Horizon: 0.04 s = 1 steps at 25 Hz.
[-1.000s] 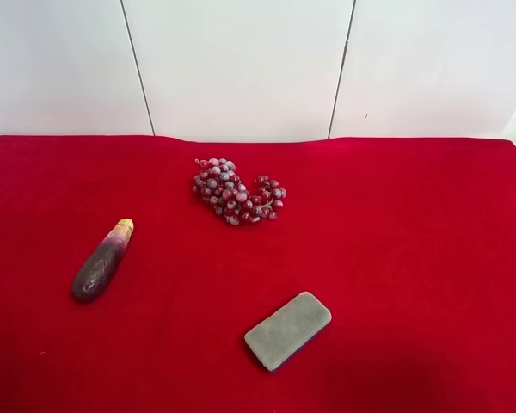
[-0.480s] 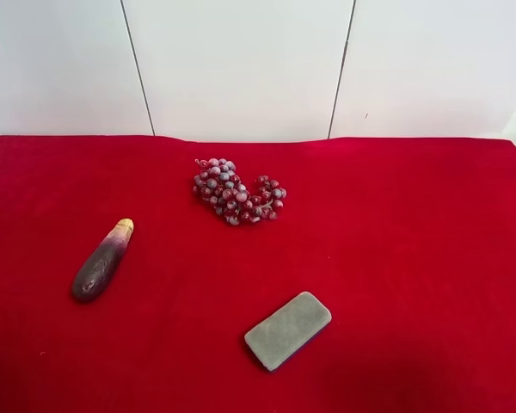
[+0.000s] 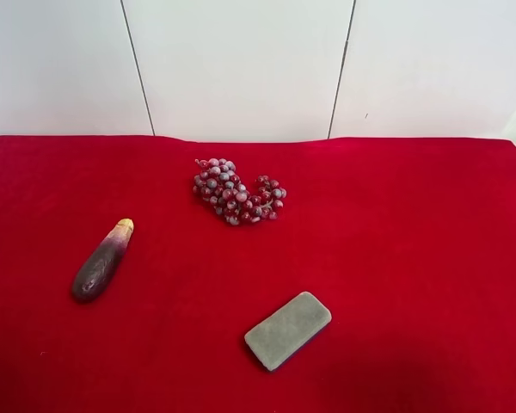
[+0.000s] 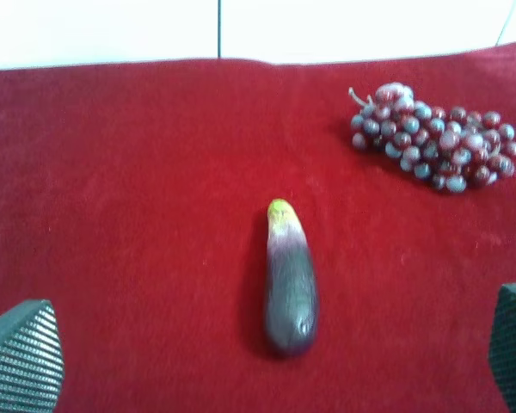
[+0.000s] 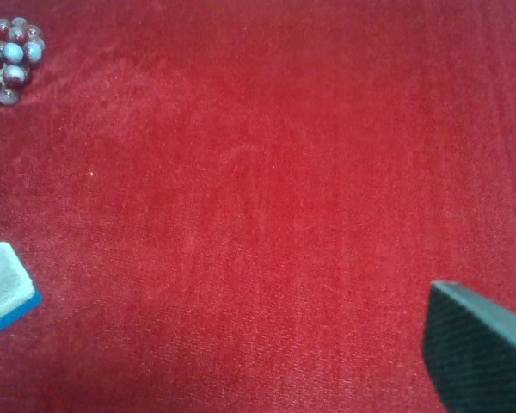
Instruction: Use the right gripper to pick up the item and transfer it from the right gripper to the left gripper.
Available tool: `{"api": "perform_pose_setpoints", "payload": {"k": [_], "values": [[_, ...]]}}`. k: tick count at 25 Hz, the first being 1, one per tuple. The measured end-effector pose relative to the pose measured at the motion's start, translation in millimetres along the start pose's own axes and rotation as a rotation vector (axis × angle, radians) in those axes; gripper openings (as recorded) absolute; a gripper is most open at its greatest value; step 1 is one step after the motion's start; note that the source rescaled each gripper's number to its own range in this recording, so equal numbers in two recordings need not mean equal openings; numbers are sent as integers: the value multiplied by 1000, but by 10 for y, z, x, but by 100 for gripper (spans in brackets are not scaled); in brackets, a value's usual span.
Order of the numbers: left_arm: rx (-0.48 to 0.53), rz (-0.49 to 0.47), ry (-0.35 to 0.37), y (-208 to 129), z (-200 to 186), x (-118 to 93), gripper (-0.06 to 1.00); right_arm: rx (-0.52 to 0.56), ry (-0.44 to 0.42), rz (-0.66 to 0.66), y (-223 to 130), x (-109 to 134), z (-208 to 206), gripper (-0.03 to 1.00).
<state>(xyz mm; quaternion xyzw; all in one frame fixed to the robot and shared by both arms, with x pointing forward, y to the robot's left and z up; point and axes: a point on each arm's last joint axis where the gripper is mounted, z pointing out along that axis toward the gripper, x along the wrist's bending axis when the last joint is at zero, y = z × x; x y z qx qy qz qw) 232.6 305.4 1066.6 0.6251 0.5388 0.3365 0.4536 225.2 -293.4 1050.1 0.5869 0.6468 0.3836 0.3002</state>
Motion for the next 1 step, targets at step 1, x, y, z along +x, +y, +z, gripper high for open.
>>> {"api": "perform_pose_setpoints", "payload": {"k": [1], "values": [[22, 10, 2, -25, 9, 2, 100, 0, 0, 0, 0, 0, 0, 100]]}}
